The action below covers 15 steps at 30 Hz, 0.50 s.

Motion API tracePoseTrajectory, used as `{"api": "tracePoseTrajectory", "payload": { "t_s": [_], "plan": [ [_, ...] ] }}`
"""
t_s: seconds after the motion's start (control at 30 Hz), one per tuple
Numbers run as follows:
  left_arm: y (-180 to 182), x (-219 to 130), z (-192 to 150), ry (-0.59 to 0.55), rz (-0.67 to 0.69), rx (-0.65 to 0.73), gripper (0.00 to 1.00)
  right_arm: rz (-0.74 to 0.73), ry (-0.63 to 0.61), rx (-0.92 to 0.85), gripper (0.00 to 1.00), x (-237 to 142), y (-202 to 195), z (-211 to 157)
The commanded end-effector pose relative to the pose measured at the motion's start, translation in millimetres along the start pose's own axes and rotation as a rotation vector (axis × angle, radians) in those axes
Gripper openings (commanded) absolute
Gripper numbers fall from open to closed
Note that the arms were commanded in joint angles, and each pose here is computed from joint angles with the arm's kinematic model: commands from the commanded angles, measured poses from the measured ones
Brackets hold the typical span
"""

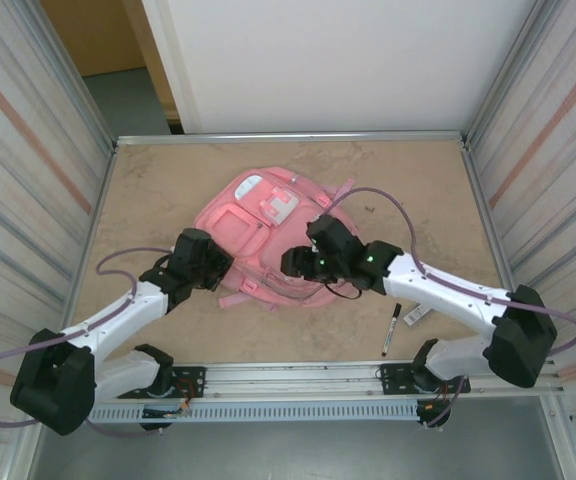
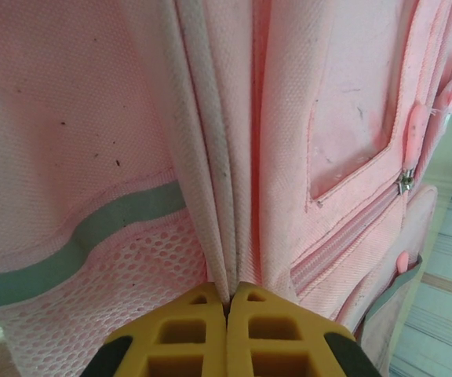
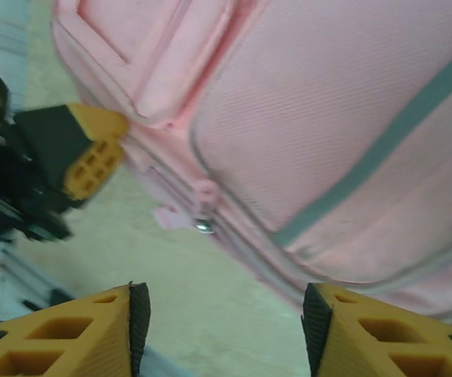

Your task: Pack the student bag

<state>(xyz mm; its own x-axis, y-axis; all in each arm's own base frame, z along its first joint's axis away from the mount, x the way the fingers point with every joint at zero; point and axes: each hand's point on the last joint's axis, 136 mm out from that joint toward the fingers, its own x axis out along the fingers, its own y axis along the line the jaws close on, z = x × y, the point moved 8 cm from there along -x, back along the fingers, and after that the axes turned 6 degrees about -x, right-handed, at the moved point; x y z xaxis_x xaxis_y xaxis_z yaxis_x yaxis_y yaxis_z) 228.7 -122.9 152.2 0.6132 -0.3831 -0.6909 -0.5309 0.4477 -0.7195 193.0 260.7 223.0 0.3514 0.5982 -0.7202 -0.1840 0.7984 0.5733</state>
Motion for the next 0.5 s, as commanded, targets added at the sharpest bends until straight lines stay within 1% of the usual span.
{"api": "tracePoseTrajectory", "payload": {
  "t_s": [0.0,0.03,0.13,0.2,0.3,0.33,0.37,0.4,0.47],
  "plan": [
    [-0.3,-5.4,-4.3,0.024,-0.03,-0.013,0.0,-0.173,0.088,0.328,0.56,20.6,-15.0,-13.1],
    [0.0,-4.9,-5.1,0.023,-0.032,-0.017,0.0,-0.201,0.079,0.372,0.55,25.3,-11.9,-16.0],
    [-0.7,-2.8,-9.2,0.049,-0.045,-0.016,0.0,-0.189,0.017,0.383,0.54,38.8,13.7,-19.0],
    [-1.7,-2.9,-15.6,0.084,-0.049,-0.002,0.0,-0.236,0.019,0.409,0.55,46.7,23.0,-14.9],
    [-4.4,-5.7,-27.5,0.085,-0.065,0.033,0.0,-0.379,0.091,0.437,0.54,57.6,21.0,-10.8],
    [-5.5,-6.5,-31.5,0.084,-0.079,0.047,0.0,-0.426,0.099,0.428,0.53,60.3,18.0,-11.7],
    [-6.4,-7.2,-35.2,0.081,-0.093,0.06,0.0,-0.499,0.1,0.448,0.52,61.1,9.5,-15.3],
    [-6.0,-7.3,-37.5,0.081,-0.097,0.065,0.0,-0.542,0.099,0.469,0.51,62.8,2.8,-18.9],
    [-6.3,-8.5,-40.9,0.082,-0.105,0.063,0.0,-0.577,0.096,0.464,0.49,70.3,-6.8,-24.8]
  ]
}}
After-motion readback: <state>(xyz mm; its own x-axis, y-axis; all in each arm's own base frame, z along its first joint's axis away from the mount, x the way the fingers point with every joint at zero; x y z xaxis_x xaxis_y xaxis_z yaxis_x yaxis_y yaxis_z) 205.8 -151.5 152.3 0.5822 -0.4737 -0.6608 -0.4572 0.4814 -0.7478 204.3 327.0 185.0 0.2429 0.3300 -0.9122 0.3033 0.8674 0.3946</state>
